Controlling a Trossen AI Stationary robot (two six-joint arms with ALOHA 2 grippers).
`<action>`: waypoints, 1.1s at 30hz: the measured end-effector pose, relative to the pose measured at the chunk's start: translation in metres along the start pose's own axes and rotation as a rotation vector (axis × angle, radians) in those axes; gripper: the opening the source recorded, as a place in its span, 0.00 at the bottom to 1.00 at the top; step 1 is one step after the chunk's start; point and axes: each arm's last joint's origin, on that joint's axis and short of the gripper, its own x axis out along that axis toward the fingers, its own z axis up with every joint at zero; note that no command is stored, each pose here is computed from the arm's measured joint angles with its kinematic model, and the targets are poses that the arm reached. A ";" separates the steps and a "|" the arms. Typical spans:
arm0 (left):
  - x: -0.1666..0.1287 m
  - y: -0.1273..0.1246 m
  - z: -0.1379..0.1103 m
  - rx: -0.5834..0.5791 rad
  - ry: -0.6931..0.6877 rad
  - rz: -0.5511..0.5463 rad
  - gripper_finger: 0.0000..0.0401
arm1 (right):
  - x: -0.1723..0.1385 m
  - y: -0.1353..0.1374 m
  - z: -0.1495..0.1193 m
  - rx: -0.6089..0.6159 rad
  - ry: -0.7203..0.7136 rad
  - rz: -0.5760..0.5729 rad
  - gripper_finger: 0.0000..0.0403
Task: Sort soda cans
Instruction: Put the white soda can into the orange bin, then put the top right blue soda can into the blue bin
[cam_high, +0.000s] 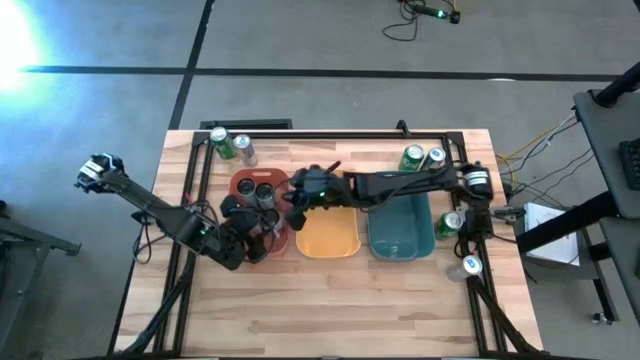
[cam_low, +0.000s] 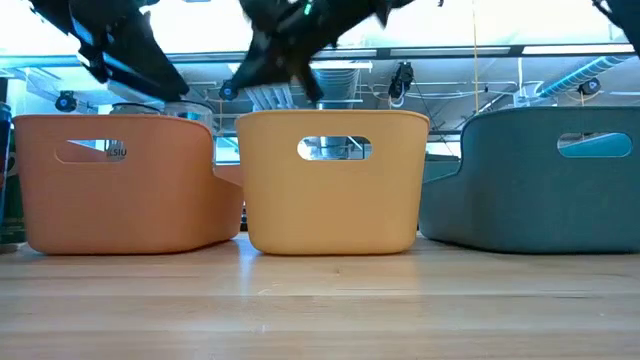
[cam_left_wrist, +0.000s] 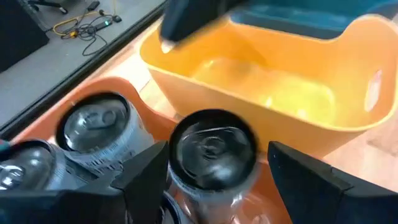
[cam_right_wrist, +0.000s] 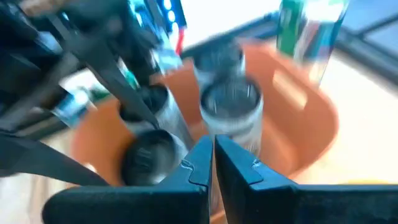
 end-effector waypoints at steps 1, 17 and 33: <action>-0.002 0.001 0.003 0.003 0.001 0.002 0.64 | -0.008 0.002 0.006 -0.010 -0.022 0.003 0.03; -0.053 0.014 0.074 0.022 -0.017 -0.020 0.64 | -0.179 0.050 0.029 0.033 -0.034 -0.211 0.03; -0.110 0.078 0.103 -0.237 -0.191 -0.197 0.64 | -0.255 -0.030 0.020 0.316 0.175 -0.655 0.45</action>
